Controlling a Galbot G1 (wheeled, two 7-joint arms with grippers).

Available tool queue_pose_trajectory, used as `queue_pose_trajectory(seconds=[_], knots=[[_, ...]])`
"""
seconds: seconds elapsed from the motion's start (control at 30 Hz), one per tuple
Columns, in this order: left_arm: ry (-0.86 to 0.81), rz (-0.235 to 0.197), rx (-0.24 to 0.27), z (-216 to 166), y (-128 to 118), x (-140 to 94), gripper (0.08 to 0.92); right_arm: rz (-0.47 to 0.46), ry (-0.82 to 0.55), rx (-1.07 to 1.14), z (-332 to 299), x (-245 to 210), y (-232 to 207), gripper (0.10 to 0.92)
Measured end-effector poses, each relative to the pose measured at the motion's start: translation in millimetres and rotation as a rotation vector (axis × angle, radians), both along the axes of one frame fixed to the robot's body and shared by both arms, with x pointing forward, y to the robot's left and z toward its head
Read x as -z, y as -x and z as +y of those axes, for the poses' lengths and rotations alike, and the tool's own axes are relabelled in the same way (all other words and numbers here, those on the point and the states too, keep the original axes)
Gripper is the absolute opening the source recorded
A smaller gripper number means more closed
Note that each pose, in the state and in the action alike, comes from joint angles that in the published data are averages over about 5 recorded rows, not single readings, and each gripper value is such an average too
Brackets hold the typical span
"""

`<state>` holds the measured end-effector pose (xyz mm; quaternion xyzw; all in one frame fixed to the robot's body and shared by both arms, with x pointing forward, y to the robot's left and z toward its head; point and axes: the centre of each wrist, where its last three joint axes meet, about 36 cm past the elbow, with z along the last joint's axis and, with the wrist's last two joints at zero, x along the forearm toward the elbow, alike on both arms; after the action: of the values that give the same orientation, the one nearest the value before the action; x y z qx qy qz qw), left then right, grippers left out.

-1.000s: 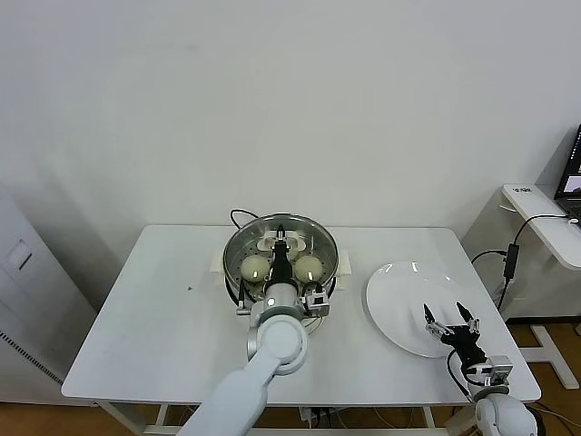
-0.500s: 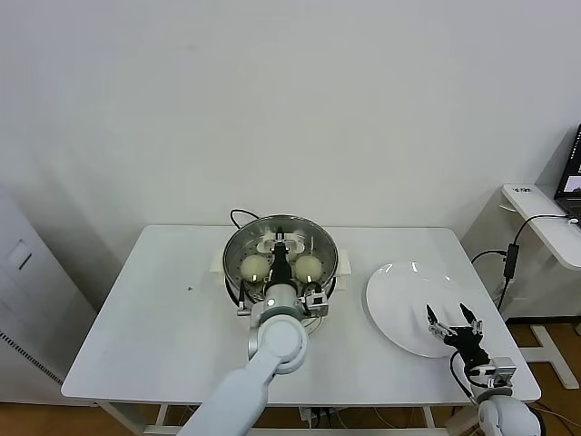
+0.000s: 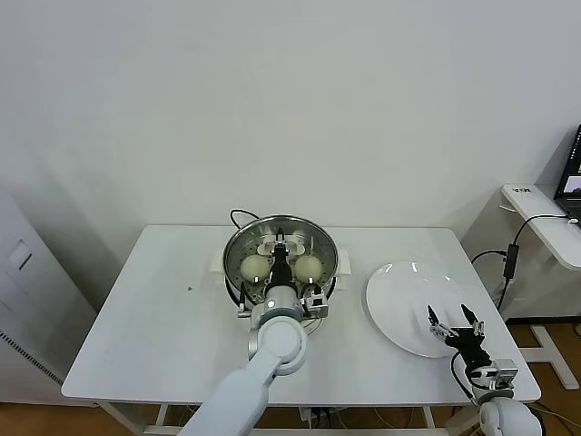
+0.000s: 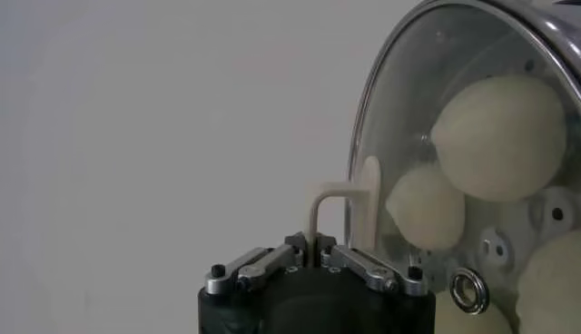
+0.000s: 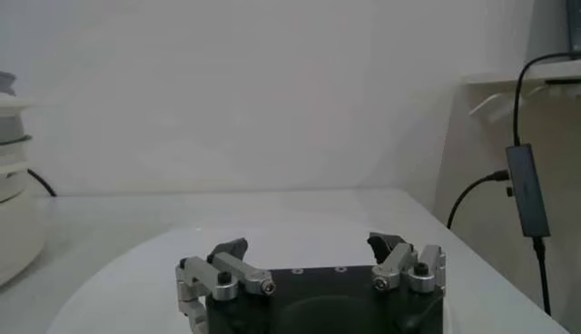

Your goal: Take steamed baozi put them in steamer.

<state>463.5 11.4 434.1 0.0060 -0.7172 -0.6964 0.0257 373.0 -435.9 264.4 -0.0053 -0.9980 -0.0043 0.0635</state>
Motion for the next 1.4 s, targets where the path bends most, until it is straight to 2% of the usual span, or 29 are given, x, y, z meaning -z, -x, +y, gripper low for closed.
queue_pose_trajectory(seconds=[0.23, 0.4, 0.53, 0.7, 0.8, 0.9, 1.07, 1.2, 1.4], knots=[[0.026, 0.005, 0.013, 8, 9, -4, 0.389, -0.001, -0.002, 0.001, 0, 1, 0, 0.823], [0.113, 0.023, 0.039, 24, 26, -26, 0.536, -0.007, -0.001, -0.007, 3, -1, -4, 0.823], [0.255, 0.066, 0.083, 46, 42, -55, 0.649, -0.018, 0.002, -0.012, 4, -5, -8, 0.823], [0.485, 0.16, 0.153, 84, 55, -90, 0.785, -0.03, -0.002, -0.009, 5, -9, -12, 0.823], [0.624, 0.208, 0.18, 113, 56, -106, 0.817, -0.036, -0.007, -0.005, 7, -14, -17, 0.823], [0.764, 0.238, 0.192, 142, 57, -119, 0.822, -0.046, -0.009, -0.001, 9, -20, -22, 0.823], [1.013, 0.242, 0.208, 191, 57, -131, 0.823, -0.075, -0.006, -0.006, 18, -30, -31, 0.823], [1.22, 0.228, 0.208, 230, 57, -124, 0.823, -0.095, -0.011, -0.005, 27, -36, -35, 0.823], [1.43, 0.205, 0.169, 276, 54, -96, 0.823, -0.105, 0.0, 0.007, 30, -45, -33, 0.823]])
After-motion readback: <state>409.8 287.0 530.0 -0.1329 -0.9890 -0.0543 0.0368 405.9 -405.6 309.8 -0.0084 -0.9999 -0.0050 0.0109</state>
